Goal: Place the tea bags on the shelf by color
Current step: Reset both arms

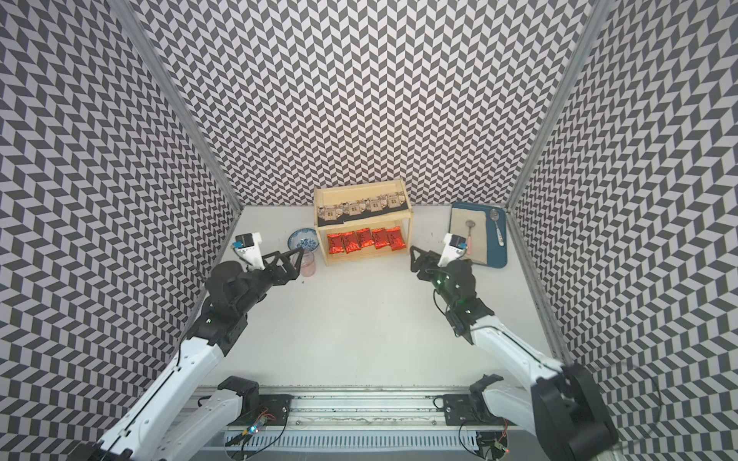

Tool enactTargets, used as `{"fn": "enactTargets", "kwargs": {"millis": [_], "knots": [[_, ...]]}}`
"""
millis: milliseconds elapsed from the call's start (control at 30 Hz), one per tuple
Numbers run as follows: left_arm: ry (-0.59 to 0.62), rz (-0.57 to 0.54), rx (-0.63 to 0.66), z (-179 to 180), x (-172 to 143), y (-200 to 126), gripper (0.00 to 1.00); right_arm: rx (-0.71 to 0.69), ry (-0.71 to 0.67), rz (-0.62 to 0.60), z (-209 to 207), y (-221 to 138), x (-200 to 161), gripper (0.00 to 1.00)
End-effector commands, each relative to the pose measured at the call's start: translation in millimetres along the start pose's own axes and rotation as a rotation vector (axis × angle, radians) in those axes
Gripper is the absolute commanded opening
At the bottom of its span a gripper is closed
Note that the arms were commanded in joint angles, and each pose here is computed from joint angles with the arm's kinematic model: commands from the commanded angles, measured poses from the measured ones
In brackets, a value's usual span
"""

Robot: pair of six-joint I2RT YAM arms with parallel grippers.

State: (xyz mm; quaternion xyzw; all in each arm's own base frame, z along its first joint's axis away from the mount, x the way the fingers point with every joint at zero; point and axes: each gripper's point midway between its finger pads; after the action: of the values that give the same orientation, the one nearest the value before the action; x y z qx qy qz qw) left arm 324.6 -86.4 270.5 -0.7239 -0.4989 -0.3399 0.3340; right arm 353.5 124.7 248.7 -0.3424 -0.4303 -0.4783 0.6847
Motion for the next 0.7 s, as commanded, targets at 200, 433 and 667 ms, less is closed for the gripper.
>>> {"fn": "enactTargets", "kwargs": {"millis": [200, 433, 667], "knots": [[0.343, -0.132, 0.454, 135, -27, 20, 1.00, -0.369, -0.393, -0.178, -103, -29, 34, 0.70], [0.393, -0.196, 0.327, 150, -27, 31, 0.99, -0.542, -0.454, -0.199, -158, -29, 11, 0.71], [0.341, -0.173, 0.286, 155, -26, 40, 0.99, -0.520, -0.435, -0.300, -151, -42, 30, 0.71]]}}
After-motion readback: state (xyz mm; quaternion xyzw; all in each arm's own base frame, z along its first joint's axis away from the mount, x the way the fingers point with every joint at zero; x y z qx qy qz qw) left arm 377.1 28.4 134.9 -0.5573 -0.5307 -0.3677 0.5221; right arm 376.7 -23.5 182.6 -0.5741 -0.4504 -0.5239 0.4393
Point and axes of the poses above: each gripper's point midway between its finger pads, its own y axis out along the fingers, its own z axis along the line the jaws close on, x = y × z, and after that the axes turned 10 degrees about -y, right-handed
